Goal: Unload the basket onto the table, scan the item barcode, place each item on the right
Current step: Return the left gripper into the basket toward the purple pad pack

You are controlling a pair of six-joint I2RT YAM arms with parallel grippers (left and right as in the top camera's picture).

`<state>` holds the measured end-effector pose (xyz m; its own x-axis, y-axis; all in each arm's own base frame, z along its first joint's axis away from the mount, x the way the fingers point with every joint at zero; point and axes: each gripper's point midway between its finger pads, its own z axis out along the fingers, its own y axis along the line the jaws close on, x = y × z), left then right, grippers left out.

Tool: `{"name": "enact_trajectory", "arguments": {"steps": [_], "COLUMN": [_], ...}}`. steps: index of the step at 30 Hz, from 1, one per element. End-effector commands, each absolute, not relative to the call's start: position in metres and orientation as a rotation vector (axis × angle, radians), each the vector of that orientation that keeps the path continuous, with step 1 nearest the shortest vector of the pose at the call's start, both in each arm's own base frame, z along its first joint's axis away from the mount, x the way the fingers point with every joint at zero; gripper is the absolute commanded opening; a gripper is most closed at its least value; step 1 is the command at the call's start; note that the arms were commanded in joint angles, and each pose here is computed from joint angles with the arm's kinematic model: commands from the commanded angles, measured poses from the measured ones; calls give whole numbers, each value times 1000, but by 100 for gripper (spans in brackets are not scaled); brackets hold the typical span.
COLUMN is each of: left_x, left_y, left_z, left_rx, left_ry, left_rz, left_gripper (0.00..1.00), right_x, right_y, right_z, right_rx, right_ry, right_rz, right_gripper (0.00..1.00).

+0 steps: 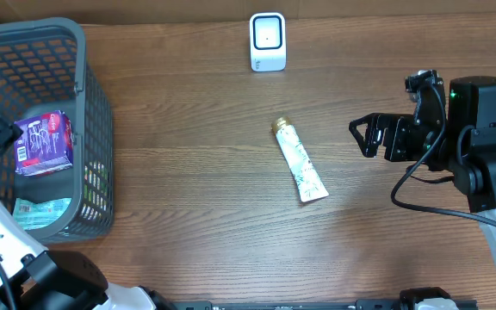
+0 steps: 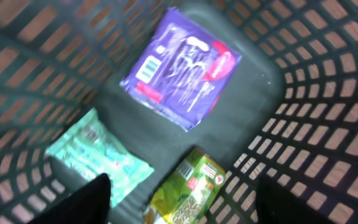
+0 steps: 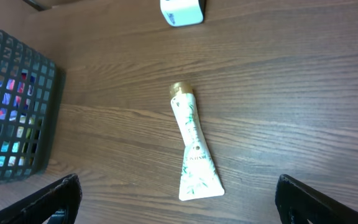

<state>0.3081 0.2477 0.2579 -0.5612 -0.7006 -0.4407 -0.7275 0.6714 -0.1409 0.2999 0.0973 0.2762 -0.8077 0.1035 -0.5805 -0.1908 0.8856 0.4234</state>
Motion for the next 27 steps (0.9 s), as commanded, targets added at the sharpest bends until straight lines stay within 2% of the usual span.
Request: {"name": "enact_trajectory", "arguments": {"steps": [1,3,8,11,13,27], "left_x": [321,329,342,353,357,388], "left_y": [231,224,223,225,228,233], "left_z": [261,261,267,271,269,190], "left_rx": [-926,-846,-791,-765,-763,-673], "left_ry": [2481,2505,2492,2462,2454,2659], "left_rz": [93,122,249,285,301,277], "left_gripper": [56,52,54,64,67,64], "right_x": [299,300,299,299,299,300], "right_y": [100,100,100,100,100,100], "right_z": [285,285,284,284,284,279], "right_rx": [-84,-84,-83,-83,-82,-78], "right_ry": [2412,2412,2416,2416,2416,2433], "right_rz": [634,635,635,635,635,636], "right_gripper": [100,100,100,100,100,100]}}
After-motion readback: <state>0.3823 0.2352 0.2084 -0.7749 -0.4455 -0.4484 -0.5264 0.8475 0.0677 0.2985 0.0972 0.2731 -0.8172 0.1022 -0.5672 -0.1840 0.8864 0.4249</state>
